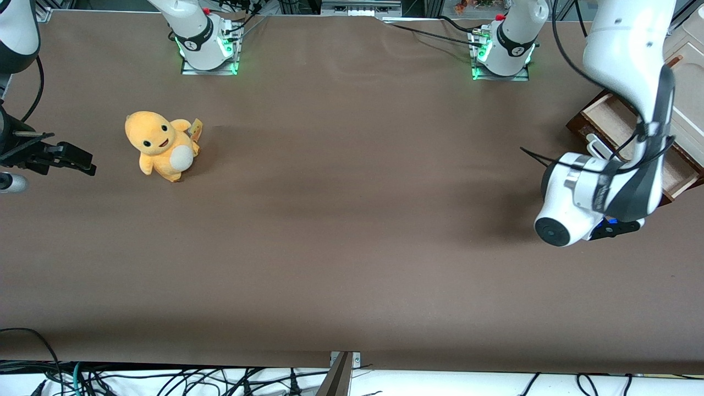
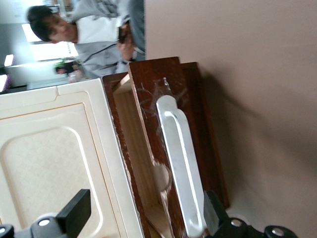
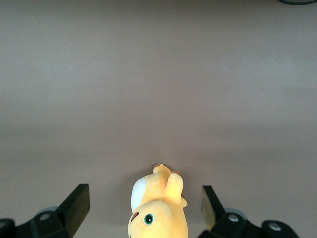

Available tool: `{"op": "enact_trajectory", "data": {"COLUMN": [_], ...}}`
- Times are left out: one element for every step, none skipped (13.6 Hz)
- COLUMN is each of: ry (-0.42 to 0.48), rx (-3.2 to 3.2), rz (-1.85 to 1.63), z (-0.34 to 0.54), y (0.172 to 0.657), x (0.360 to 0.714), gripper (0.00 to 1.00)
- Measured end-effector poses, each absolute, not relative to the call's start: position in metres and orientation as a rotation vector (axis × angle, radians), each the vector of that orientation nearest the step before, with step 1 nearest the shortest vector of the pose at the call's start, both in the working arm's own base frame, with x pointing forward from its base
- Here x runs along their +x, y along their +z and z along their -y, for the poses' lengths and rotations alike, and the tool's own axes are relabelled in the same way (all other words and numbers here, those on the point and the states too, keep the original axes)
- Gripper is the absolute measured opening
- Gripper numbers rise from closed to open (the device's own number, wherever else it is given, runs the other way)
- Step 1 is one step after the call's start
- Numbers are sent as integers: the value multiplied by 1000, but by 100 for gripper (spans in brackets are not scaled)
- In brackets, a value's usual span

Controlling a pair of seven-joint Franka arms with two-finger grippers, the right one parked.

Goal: Open lower drawer with left arm only

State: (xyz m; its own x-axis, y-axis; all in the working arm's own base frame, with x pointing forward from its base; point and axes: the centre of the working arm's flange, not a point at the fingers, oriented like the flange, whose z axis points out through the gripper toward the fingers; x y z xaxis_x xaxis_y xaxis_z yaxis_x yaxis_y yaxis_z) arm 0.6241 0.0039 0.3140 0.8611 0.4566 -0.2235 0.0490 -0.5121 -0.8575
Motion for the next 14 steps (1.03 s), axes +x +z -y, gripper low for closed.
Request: {"op": "enact_trajectory", "data": {"ry": [526,514,503,497,499,502,500,492,485,481,474,457,429,397], "rx": [-2109,-2152,-2200,-2258,-2324,-2392,-2454,-2505,-2552,-2606,-2664,-2708,-2739,-2762], "rz": [330,288,255,234,216,200,192,197,208,225,240,247,242,232], "z": [8,22,36,47,54,56,55,52,49,47,47,47,48,50], "y": [329,343,357,373,392,412,432,451,468,484,501,519,538,556], "x": [627,630,633,635,636,636,636,634,630,624,619,612,605,598], "gripper": [100,100,100,100,100,100,100,100,100,100,100,100,100,100]}}
